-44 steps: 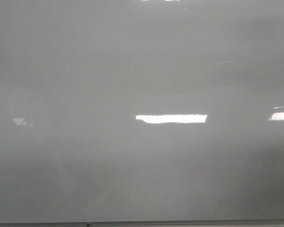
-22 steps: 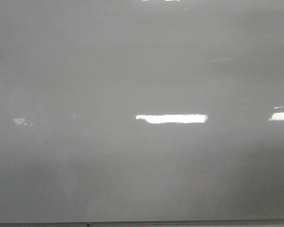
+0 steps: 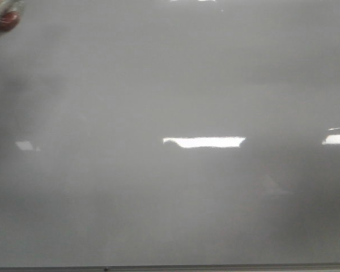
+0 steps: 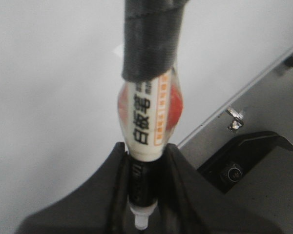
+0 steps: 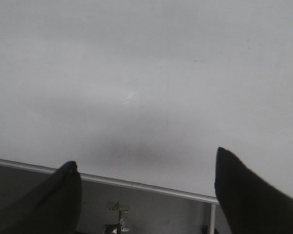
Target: Write number 7 on whiteboard
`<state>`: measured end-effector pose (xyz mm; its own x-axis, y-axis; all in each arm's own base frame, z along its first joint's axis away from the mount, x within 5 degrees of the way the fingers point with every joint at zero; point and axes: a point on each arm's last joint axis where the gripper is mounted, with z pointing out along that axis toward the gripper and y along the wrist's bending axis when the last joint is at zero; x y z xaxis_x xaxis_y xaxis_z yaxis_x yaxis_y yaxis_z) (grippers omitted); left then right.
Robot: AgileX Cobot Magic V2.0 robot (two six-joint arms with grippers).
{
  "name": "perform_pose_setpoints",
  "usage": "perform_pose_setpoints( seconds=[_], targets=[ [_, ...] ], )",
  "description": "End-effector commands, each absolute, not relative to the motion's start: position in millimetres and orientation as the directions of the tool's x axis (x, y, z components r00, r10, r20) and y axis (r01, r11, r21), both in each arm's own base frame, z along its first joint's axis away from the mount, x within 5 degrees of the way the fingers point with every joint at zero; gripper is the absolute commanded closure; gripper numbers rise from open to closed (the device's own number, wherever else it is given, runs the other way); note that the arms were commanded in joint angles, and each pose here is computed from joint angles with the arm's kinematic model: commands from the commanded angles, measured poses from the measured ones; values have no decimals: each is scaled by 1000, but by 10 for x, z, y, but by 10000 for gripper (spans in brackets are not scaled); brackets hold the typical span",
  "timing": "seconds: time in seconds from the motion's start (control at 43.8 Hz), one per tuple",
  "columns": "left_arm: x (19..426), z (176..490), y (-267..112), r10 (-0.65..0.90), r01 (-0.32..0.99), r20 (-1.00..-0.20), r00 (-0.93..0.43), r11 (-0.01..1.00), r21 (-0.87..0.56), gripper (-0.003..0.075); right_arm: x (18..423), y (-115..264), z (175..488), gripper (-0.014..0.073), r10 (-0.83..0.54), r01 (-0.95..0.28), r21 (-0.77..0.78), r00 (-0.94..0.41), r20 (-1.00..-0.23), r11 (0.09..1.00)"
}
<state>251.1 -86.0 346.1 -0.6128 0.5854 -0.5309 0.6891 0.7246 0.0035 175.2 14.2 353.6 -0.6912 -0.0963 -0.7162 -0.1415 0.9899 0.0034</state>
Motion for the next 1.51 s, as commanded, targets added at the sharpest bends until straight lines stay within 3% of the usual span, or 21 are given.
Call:
perform_pose_setpoints(
  seconds=[0.0,0.205,0.433,0.593,0.776,1.323,1.391,1.483],
  targets=[
    [2429,3644,-1163,644,786,-588,-490,617,21,741,1815,213,3651,11,-144,-226,4,-635,-759,974],
    [2324,3608,-1683,774,918,-553,-308,394,39,741,1843,439,3593,11,-292,-469,31,-599,-745,883],
    [2117,3498,-2086,861,985,-500,-89,150,83,741,1719,823,3580,11,-536,-807,-29,-364,-761,590],
    [1960,3495,-2229,869,994,-494,-20,72,87,741,1632,1081,3638,11,-613,-910,-82,-204,-763,406],
    [1868,3491,-2305,875,995,-483,25,26,100,741,1620,1328,3729,11,-632,-952,-102,-110,-767,290],
    [1885,3501,-2323,866,992,-498,31,35,122,741,1864,1600,3546,15,-645,-958,-86,-117,-755,273],
    [1885,3501,-2323,866,992,-498,31,35,122,741,1867,1604,3544,55,-645,-958,-86,-117,-755,274],
    [1885,3501,-2323,866,992,-498,31,35,122,741,1871,1604,3546,191,-643,-957,-89,-116,-757,277]
  ],
)
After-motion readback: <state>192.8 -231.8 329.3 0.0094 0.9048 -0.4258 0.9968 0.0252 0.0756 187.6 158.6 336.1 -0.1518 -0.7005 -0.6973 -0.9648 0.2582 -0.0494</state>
